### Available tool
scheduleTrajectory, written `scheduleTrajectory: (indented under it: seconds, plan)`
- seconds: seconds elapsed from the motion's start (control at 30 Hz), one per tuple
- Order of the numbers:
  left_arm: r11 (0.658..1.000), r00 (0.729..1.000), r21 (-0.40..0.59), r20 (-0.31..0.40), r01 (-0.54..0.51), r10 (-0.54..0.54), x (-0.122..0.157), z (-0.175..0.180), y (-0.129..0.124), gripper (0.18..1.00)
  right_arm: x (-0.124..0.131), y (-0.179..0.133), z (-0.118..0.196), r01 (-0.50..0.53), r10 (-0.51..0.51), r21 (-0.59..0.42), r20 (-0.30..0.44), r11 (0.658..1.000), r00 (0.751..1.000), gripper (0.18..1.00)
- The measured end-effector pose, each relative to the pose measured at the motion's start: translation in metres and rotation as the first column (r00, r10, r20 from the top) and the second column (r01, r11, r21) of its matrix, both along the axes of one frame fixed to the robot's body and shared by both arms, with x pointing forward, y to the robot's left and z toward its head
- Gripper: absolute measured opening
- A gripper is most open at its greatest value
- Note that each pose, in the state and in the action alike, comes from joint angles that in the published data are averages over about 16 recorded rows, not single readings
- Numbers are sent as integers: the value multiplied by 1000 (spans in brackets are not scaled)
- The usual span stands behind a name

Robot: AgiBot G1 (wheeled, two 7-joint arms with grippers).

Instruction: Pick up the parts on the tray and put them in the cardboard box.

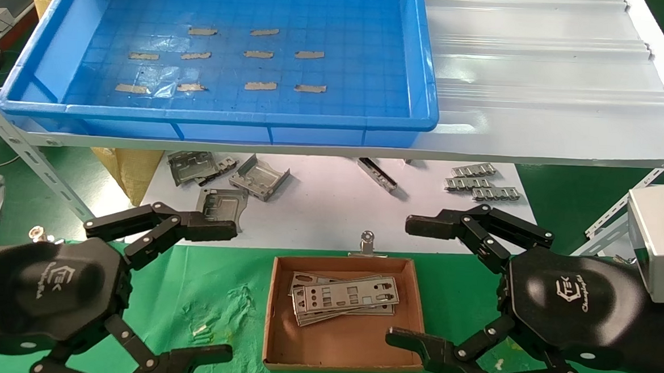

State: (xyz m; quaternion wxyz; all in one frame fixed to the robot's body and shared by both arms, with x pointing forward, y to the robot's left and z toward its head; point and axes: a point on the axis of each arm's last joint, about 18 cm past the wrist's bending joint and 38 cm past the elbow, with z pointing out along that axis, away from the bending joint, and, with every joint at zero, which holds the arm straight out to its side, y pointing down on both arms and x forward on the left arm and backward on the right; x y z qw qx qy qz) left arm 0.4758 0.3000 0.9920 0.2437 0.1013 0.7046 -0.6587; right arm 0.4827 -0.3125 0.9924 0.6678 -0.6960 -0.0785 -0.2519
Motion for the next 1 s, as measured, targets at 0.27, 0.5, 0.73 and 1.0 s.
scheduleTrajectory:
  seconds: [0.27, 0.5, 0.73, 1.0]
  plan:
    - [1000, 1000, 0, 0, 0, 0, 0, 0, 0, 1001, 0, 0, 0, 0, 0, 0, 0, 1000, 1000, 1000]
    - [1000, 1000, 0, 0, 0, 0, 0, 0, 0, 1001, 0, 0, 0, 0, 0, 0, 0, 1000, 1000, 1000]
    - [1000, 1000, 0, 0, 0, 0, 0, 0, 0, 1001, 0, 0, 0, 0, 0, 0, 0, 1000, 1000, 1000]
    - [1000, 1000, 0, 0, 0, 0, 0, 0, 0, 1001, 0, 0, 0, 0, 0, 0, 0, 1000, 1000, 1000]
